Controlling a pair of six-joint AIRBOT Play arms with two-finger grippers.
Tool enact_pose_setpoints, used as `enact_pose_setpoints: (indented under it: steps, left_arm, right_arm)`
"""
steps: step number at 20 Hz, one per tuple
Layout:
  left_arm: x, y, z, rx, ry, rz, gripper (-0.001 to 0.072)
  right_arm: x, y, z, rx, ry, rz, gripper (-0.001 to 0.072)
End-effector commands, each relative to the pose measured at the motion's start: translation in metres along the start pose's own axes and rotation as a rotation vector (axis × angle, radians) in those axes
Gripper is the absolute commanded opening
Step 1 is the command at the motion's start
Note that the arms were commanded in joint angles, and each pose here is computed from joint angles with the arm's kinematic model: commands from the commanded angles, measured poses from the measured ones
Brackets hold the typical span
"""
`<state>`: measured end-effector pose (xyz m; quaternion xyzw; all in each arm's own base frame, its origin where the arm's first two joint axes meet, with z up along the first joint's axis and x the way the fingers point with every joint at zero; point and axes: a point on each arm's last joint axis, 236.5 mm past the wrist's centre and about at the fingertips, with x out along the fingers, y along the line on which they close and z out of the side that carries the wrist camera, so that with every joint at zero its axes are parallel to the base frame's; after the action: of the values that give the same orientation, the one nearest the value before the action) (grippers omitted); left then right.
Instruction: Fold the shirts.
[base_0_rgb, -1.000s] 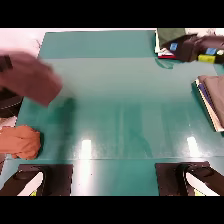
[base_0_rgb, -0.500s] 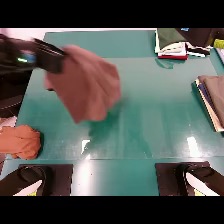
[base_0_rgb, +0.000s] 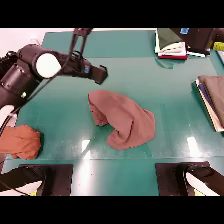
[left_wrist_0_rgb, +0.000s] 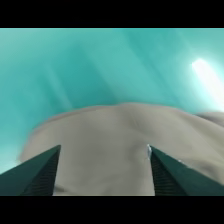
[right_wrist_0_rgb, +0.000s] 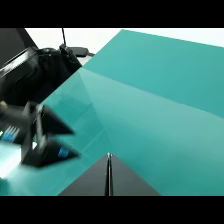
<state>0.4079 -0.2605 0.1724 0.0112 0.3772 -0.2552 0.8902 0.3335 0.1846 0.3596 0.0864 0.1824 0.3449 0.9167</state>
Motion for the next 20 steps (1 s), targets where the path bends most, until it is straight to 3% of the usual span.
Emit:
enact_pose_setpoints:
  steps: [1, 9, 15, 16, 18, 19, 20]
  left_arm:
    - [0.019, 0.067, -0.036, -0.213, 0.137, 0.046, 0.0636]
    - [0.094, 0.079, -0.198, -0.530, 0.402, -0.014, 0.0635]
    - [0.128, 0.043, -0.214, -0.506, 0.420, -0.109, 0.0635]
    - [0.128, 0.041, -0.212, -0.501, 0.416, -0.112, 0.0606]
    - [0.125, 0.045, -0.201, -0.484, 0.399, -0.110, 0.0135]
    - [0.121, 0.051, -0.190, -0.472, 0.381, -0.108, 0.0029]
    - [0.115, 0.057, -0.178, -0.460, 0.363, -0.104, 0.0031]
  right_arm:
    - [0.000, 0.001, -0.005, -0.001, 0.022, 0.005, 0.0018]
    - [0.000, 0.001, -0.005, 0.000, 0.021, 0.006, 0.0018]
    - [0.000, 0.002, -0.007, 0.000, 0.029, 0.008, 0.0018]
    - [0.000, 0.002, -0.009, 0.000, 0.038, 0.010, 0.0018]
    - [-0.003, -0.003, -0.016, 0.010, 0.068, -0.001, 0.0018]
    - [-0.005, -0.010, -0.023, 0.034, 0.100, -0.013, 0.0018]
    - [-0.008, -0.020, -0.036, 0.069, 0.146, -0.033, 0.0018]
